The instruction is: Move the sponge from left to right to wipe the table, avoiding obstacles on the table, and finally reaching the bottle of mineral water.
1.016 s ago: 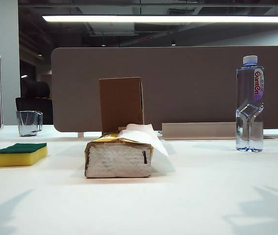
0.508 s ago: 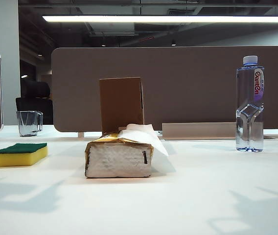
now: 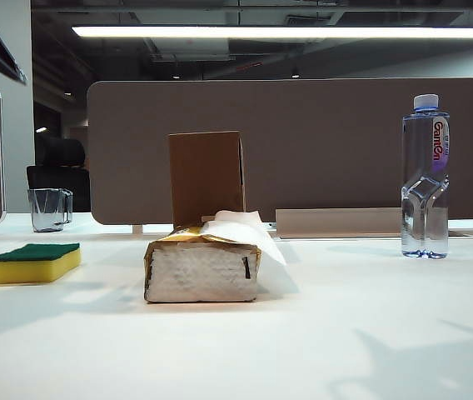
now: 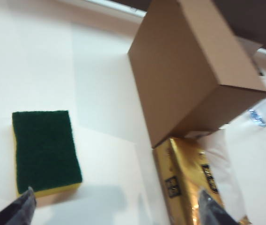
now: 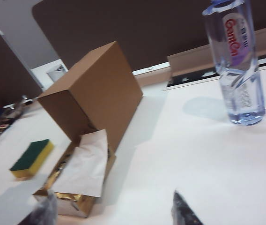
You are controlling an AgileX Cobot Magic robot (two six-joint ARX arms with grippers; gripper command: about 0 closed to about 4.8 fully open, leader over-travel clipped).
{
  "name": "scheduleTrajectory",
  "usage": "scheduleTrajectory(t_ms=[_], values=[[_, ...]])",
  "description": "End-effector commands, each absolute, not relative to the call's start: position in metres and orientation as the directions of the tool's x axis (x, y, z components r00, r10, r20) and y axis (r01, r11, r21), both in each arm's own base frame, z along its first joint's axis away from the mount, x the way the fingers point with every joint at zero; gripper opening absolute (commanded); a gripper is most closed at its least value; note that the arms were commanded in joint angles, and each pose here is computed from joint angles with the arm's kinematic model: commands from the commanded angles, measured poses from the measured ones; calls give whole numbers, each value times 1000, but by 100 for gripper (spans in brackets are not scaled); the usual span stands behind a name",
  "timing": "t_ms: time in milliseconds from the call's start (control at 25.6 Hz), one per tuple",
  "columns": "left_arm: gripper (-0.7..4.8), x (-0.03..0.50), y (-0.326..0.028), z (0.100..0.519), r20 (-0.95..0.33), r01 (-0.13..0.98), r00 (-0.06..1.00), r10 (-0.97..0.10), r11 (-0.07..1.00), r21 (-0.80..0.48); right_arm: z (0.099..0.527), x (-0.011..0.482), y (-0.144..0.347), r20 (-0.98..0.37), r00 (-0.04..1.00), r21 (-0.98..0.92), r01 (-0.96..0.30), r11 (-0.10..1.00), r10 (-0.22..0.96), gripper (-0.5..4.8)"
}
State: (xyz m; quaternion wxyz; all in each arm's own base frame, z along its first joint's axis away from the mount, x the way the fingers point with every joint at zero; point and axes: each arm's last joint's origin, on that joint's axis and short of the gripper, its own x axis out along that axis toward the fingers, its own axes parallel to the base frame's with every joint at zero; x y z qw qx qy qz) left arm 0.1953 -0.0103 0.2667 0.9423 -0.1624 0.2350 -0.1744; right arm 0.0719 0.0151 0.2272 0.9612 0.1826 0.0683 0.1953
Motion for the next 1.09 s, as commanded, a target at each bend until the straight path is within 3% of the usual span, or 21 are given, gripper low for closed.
scheduleTrajectory(t_ms=[39,430,547,1094], values=[[479,209,-10,268,-398,251,825,-402,890,-380,232,70,16,-40,897,420,-384,822,440,313],[479,247,-4,241,-497,185,784,-371,905,-384,242,76,18,-74,875,462,-396,794,479,319],[479,255,6,228,-532,134,773,-345,909,-395,253,81,19,-95,863,469,-401,787,496,377],[479,275,17,197,-571,114,727,-380,888,-446,280,101,21,-142,837,463,-415,783,528,379]])
